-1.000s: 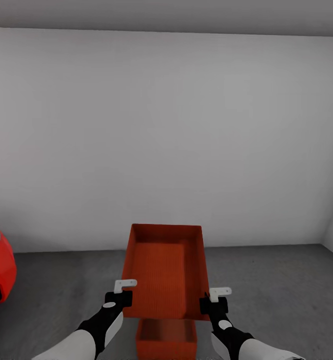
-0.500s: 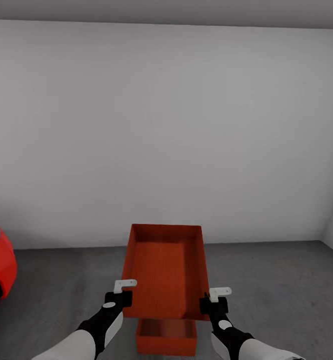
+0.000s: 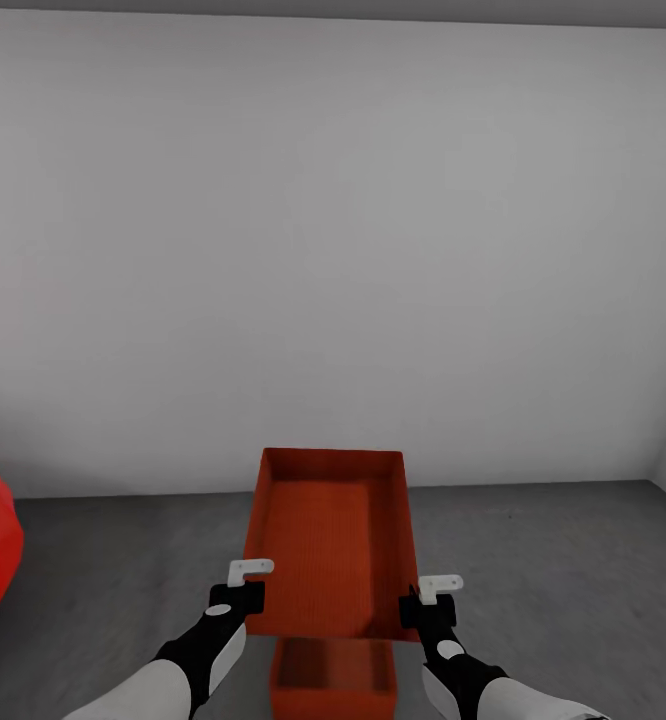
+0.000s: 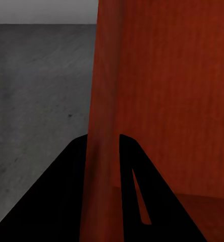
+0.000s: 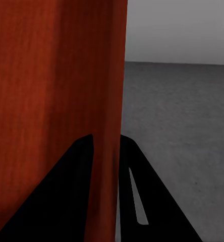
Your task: Move the two storage containers from the living room to the garage. In the garage, place one container on the floor and stack the other container on top of it (either order is fine).
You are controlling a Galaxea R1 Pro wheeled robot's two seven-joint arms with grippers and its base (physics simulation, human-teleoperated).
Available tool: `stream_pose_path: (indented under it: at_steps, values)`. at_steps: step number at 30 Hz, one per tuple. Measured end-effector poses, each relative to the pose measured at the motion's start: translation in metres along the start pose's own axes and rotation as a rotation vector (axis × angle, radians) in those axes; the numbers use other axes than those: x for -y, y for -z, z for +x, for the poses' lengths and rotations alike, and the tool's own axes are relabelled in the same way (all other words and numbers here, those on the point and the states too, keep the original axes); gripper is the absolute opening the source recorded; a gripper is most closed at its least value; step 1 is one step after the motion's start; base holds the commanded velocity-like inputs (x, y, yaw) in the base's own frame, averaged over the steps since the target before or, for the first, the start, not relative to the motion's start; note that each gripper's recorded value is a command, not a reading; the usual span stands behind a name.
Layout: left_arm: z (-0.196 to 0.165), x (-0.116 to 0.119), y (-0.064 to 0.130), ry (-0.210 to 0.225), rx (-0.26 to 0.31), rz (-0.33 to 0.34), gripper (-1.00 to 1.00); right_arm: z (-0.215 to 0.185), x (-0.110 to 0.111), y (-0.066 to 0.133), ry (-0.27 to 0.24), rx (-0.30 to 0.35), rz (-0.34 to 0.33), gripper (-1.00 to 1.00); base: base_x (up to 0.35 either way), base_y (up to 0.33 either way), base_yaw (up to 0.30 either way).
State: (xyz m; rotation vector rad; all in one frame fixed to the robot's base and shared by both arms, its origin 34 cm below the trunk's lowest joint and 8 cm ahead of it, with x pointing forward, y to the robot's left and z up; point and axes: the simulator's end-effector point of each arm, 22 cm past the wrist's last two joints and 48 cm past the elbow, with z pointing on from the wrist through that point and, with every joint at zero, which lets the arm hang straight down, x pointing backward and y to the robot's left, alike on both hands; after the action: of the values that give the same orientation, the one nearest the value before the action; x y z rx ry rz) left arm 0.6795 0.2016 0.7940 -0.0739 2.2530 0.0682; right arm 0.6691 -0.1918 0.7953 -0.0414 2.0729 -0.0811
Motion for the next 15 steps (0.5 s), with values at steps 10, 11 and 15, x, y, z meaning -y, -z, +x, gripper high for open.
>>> stream_pose_path:
  at_steps: [10, 11, 15]
  values:
    - [0.008, 0.0, -0.004, -0.001, -0.015, 0.0, -1.0, 0.008, -0.001, -0.002, 0.0, -0.015, -0.001, -1.0, 0.063, 0.0, 0.0]
    - [0.009, 0.0, -0.004, -0.001, -0.017, -0.001, -1.0, 0.009, -0.001, -0.002, 0.0, -0.017, -0.001, -1.0, 0.003, 0.0, 0.0]
    - [0.012, 0.0, -0.006, -0.002, -0.023, -0.001, -1.0, 0.013, -0.001, -0.003, 0.0, -0.023, -0.001, -1.0, 0.001, 0.0, 0.0]
